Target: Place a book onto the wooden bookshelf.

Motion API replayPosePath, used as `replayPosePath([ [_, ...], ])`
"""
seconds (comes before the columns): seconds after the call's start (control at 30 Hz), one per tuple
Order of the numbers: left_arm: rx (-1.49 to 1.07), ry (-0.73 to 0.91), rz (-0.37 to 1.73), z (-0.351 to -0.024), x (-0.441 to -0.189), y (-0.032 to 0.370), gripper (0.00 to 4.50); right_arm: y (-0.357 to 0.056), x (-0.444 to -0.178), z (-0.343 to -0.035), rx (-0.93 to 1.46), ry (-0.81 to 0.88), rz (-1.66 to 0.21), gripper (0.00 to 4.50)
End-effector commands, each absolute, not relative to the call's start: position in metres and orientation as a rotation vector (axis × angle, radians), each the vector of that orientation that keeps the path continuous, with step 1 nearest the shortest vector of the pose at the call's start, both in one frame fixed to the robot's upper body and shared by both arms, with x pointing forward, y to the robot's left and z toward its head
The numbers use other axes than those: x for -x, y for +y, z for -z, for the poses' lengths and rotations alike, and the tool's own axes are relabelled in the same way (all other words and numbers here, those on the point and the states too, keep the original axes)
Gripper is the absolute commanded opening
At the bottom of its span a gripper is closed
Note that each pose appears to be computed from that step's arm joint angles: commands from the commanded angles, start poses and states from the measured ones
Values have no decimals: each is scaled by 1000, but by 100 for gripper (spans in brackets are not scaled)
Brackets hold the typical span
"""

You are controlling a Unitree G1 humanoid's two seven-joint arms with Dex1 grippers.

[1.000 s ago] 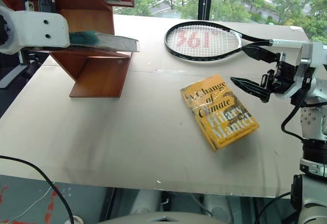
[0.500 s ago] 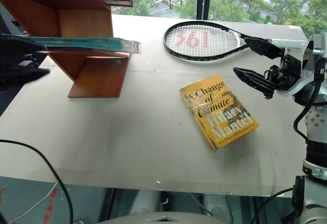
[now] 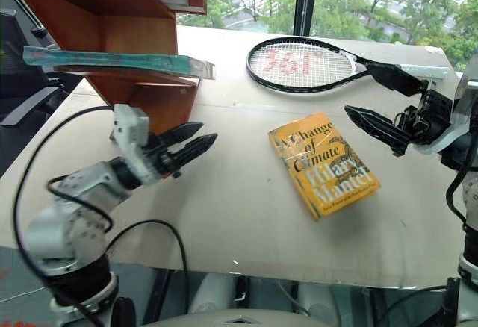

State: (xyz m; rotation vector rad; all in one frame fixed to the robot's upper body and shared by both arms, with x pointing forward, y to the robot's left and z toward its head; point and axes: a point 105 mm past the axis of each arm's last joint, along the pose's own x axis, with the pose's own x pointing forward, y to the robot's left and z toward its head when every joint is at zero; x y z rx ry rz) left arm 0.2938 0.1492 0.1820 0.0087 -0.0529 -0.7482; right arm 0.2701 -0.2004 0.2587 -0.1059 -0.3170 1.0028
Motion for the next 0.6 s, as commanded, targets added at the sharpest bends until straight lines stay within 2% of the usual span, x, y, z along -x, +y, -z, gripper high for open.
replayPosePath([
  [0.03,-87,-64,770,-169,-290,149,272,-233,-269,-250,228,-258,-848,450],
  [0.27,-146,120,798,-121,-266,186,272,-311,-240,-203,327,18,-614,450],
  [0.37,-165,190,833,-111,-253,200,272,-337,-223,-188,364,137,-559,450],
  [0.6,-203,222,826,-106,-253,210,272,-365,-211,-168,391,256,-486,450],
])
